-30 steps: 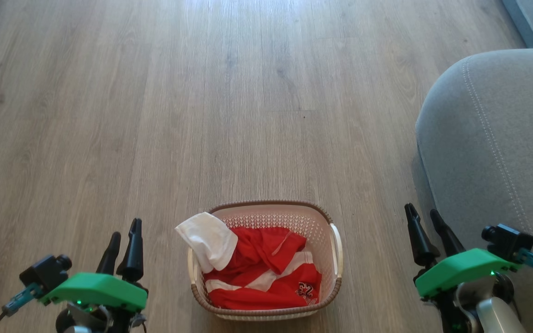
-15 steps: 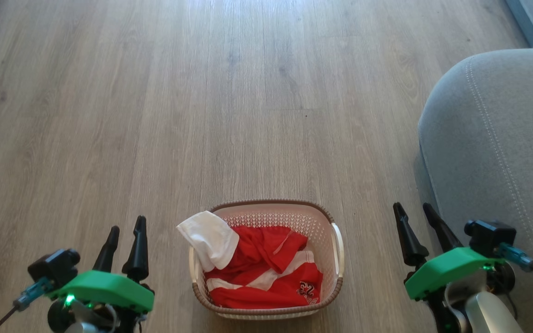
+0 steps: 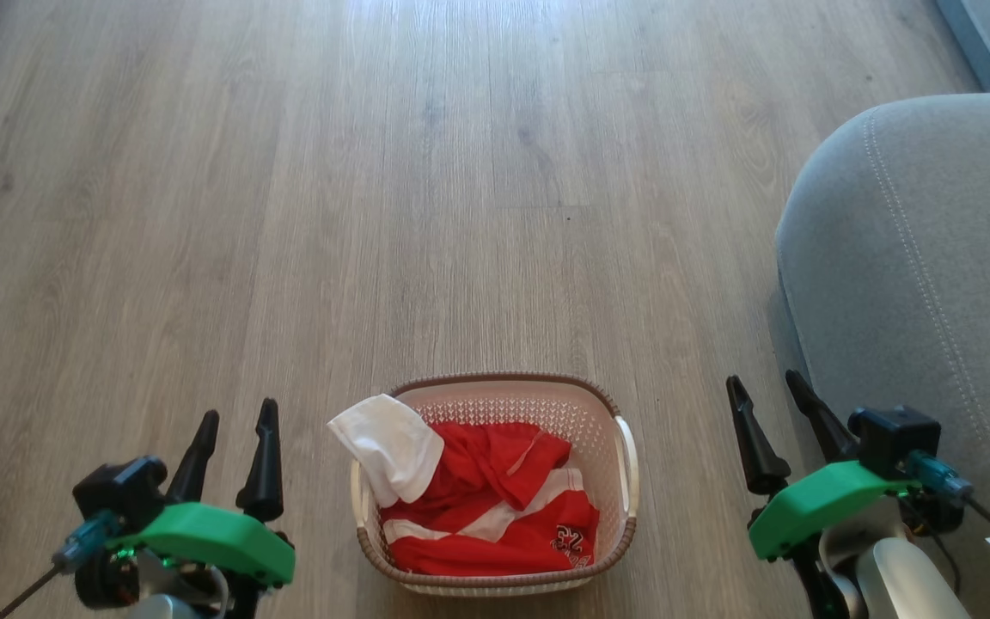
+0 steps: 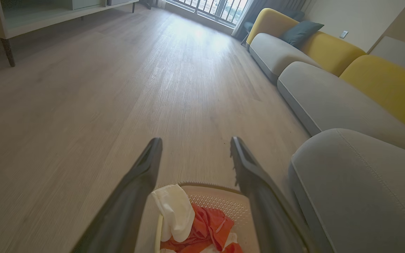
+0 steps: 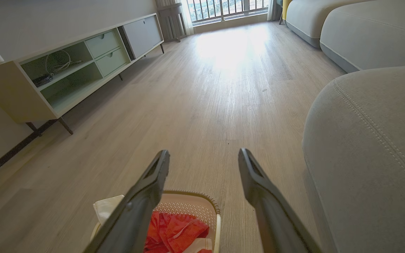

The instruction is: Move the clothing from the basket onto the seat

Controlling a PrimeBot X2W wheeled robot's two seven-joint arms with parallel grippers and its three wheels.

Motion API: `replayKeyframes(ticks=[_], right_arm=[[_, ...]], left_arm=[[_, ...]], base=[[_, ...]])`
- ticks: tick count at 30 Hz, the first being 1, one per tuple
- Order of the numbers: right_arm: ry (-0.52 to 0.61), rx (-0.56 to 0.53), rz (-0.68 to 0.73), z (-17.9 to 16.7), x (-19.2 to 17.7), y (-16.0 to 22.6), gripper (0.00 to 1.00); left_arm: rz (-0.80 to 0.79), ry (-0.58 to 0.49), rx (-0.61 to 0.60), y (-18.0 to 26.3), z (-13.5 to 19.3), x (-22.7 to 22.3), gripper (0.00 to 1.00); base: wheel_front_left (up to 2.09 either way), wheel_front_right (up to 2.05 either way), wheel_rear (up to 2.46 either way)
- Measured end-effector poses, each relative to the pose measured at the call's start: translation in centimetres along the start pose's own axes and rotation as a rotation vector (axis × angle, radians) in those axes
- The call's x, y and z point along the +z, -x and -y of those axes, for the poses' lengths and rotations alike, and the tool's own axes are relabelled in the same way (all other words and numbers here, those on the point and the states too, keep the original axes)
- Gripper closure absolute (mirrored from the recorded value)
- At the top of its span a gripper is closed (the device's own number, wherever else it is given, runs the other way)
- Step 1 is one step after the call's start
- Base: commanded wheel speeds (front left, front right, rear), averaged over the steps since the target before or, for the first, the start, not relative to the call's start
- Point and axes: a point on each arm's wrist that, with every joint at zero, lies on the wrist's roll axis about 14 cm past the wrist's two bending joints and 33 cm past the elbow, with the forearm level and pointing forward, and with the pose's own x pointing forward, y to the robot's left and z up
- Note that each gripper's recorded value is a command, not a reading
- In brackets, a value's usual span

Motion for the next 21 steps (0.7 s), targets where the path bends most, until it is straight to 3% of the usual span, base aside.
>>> replayKeyframes(ticks=[21], right_arm=[[0.123,0.020,0.020,-0.34,-0.22,0.32,0.00]], left_arm=[[0.012,-0.174,-0.019,-0.04,-0.05,-0.42,0.00]], base=[[0.00,0.00,0.00]])
